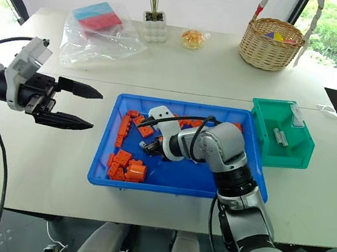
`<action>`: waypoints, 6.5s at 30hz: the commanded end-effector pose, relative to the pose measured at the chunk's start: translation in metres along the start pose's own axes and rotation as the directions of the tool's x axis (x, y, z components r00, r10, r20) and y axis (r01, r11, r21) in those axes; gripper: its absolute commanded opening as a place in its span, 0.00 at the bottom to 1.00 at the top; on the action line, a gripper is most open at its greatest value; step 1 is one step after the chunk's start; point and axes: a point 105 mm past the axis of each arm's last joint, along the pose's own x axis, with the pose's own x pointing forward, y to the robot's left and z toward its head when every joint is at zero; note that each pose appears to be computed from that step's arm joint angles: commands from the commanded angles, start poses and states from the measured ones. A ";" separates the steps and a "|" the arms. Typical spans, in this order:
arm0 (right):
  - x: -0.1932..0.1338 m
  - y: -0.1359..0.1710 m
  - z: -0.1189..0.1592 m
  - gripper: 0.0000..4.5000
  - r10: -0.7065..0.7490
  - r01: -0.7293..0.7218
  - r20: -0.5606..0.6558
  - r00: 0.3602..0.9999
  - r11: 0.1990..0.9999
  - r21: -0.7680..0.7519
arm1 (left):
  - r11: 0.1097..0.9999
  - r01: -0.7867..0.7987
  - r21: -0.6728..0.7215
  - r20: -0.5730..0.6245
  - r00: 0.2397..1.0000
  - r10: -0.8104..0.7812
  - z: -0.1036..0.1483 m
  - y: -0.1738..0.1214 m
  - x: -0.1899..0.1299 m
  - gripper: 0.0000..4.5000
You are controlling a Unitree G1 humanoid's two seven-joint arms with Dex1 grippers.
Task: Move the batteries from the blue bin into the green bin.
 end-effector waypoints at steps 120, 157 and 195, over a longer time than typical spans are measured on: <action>-0.068 -0.076 0.078 0.22 0.034 -0.066 -0.063 0.997 0.096 -0.993 | 0.993 -0.110 0.039 0.078 0.991 0.106 0.011 -0.009 0.005 1.00; 0.001 0.010 -0.017 0.86 0.105 -0.099 -0.010 0.994 0.892 -0.441 | 0.998 -0.038 0.048 0.012 0.999 0.038 0.010 -0.010 0.003 1.00; -0.101 -0.044 0.034 0.01 -0.153 0.258 0.298 0.942 0.899 -0.354 | 0.999 -0.016 0.052 0.043 0.999 0.013 0.008 -0.009 0.012 1.00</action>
